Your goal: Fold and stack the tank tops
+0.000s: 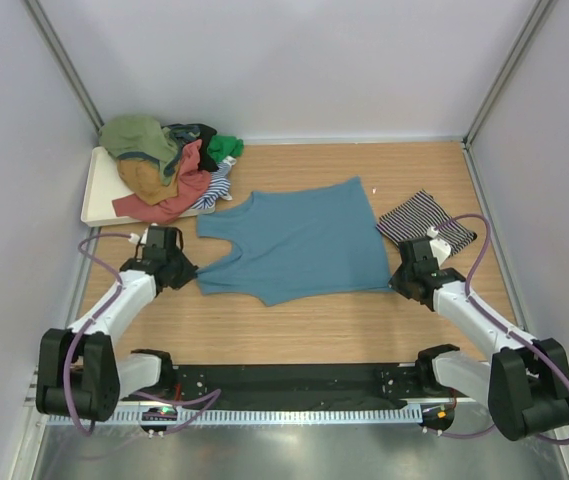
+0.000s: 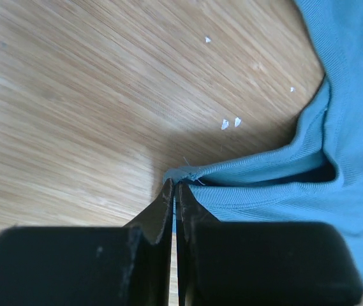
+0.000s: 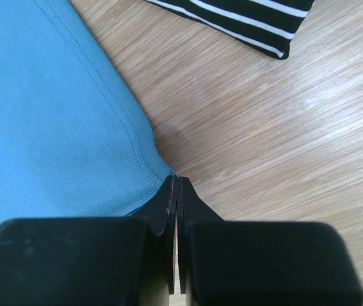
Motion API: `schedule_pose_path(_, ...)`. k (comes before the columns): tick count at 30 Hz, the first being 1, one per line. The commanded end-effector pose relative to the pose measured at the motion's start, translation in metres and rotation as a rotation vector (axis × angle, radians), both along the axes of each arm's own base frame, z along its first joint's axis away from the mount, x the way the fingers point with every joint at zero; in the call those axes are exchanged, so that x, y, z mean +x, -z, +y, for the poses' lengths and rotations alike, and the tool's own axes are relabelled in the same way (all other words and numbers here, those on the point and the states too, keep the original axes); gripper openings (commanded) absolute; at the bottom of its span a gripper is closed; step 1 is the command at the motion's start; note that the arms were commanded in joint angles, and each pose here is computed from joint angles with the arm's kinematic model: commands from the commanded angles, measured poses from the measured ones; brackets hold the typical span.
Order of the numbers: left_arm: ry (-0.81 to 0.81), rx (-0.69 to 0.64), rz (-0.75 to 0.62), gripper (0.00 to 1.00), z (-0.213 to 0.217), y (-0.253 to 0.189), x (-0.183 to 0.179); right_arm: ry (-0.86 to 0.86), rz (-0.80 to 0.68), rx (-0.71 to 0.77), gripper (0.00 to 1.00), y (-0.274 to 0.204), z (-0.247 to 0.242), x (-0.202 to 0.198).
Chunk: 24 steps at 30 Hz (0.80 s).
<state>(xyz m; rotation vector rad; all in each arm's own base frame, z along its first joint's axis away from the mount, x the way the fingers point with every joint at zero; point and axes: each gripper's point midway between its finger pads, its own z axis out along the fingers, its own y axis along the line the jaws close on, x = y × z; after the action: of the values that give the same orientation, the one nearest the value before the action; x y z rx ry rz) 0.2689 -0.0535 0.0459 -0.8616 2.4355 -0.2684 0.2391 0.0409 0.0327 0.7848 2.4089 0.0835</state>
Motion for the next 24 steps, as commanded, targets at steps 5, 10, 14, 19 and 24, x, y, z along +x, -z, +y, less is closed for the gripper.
schedule_pose_path(5, -0.108, 0.027, -0.067, 0.0, 0.026, -0.031, 0.011, 0.01, -0.039, -0.018, 0.01, -0.01, -0.004, 0.005)
schedule_pose_path(10, -0.096, 0.005, -0.065, 0.06, 0.027, -0.029, 0.02, -0.005, -0.035, 0.007, 0.01, -0.008, 0.002, 0.006)
schedule_pose_path(14, -0.039, -0.04, -0.068, 0.29, 0.015, -0.029, 0.026, -0.024, -0.02, 0.017, 0.01, -0.008, 0.006, 0.009)
schedule_pose_path(19, 0.013, -0.122, -0.076, 0.38, -0.003, -0.029, 0.015, -0.029, -0.032, 0.021, 0.01, -0.012, 0.007, 0.013)
schedule_pose_path(24, 0.014, -0.187, -0.11, 0.36, -0.014, -0.027, -0.016, -0.026, -0.042, 0.021, 0.02, -0.016, 0.007, 0.014)
